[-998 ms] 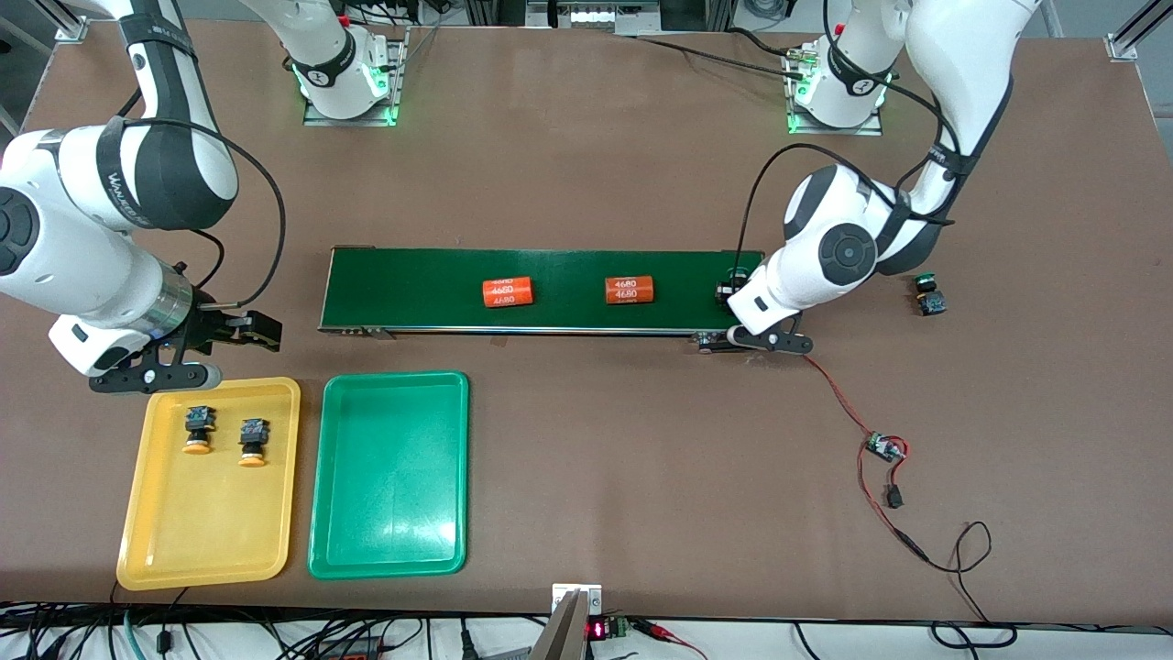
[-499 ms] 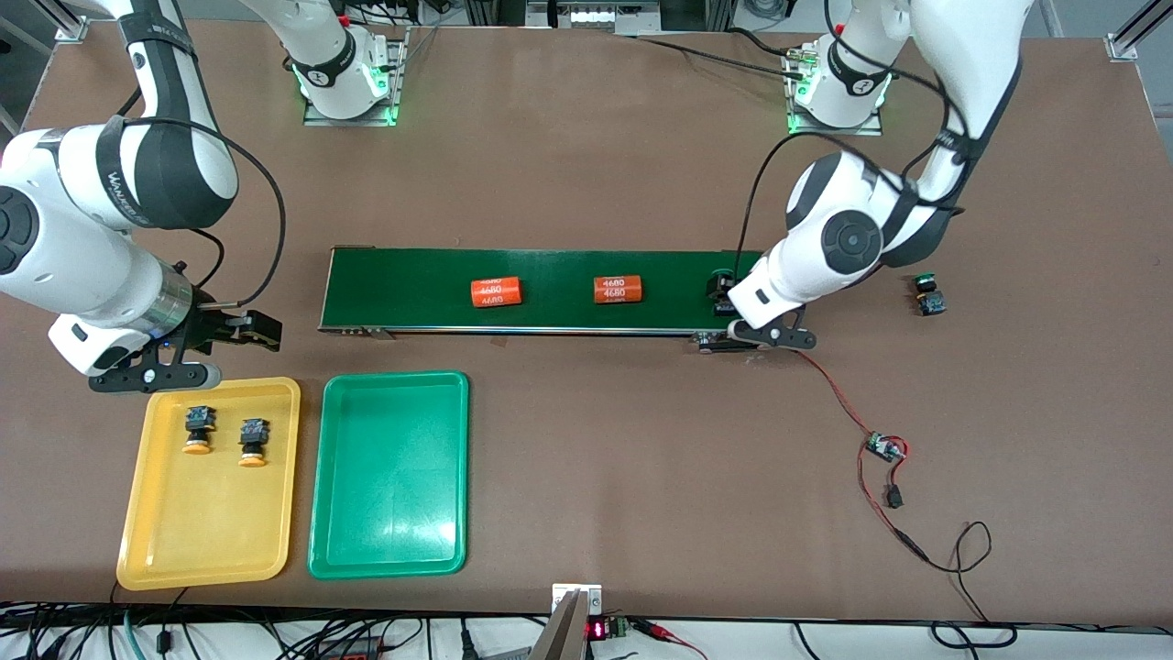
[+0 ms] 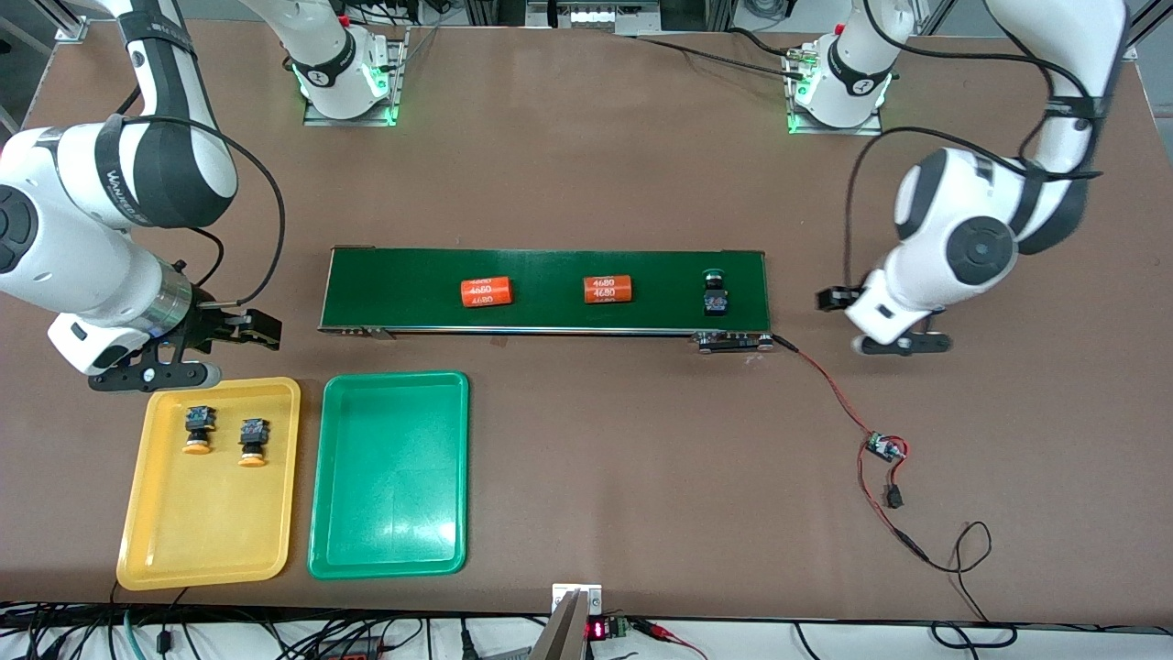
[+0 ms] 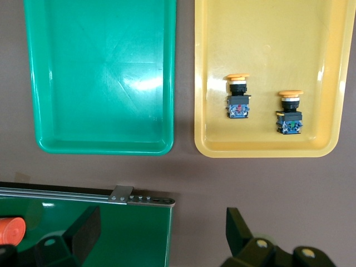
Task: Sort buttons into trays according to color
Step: 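Move the left gripper back and grasp the last green-ringed button, then carry the button to the belt and open the left gripper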
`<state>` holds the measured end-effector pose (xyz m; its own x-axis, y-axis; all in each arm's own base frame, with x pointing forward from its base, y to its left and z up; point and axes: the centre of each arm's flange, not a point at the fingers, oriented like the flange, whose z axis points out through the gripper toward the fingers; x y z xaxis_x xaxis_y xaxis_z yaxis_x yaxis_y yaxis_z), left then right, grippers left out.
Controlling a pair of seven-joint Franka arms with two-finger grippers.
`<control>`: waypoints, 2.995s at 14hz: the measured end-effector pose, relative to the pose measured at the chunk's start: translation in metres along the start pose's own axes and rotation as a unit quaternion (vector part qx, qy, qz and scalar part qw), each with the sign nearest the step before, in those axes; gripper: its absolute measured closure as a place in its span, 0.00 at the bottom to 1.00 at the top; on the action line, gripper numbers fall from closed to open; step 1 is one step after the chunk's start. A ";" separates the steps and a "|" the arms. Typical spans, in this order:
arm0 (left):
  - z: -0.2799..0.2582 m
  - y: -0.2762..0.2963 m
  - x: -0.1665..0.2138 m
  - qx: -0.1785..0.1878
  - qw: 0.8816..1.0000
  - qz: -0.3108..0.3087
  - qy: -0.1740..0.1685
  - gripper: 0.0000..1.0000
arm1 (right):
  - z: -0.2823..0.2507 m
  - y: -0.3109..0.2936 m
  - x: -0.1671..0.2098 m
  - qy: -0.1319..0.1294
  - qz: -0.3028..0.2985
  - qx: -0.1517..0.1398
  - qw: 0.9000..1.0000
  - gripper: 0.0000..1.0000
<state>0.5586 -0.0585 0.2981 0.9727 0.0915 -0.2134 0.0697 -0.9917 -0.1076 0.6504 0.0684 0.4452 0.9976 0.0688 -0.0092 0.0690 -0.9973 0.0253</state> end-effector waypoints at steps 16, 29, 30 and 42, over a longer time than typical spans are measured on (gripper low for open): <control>0.127 -0.165 -0.001 0.009 0.999 -0.040 0.023 0.07 | -0.001 0.000 -0.003 -0.009 0.004 -0.001 1.000 0.00; 0.144 -0.151 -0.011 -0.020 0.998 -0.052 0.017 0.59 | -0.001 -0.002 -0.004 -0.012 0.003 0.000 1.000 0.00; 0.140 -0.141 -0.008 -0.024 0.998 -0.046 0.021 0.59 | -0.001 -0.003 -0.004 -0.012 0.002 0.000 1.000 0.00; 0.008 0.091 -0.007 -0.169 0.983 0.067 -0.002 0.59 | -0.016 -0.004 -0.004 -0.003 0.002 0.001 1.000 0.00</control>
<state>0.5561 -0.1489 0.2825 0.9772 -0.0421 -0.2082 0.0114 -0.9683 0.2495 0.6461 0.0722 0.4609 0.9979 0.0638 -0.0149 0.0641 -0.9977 0.0239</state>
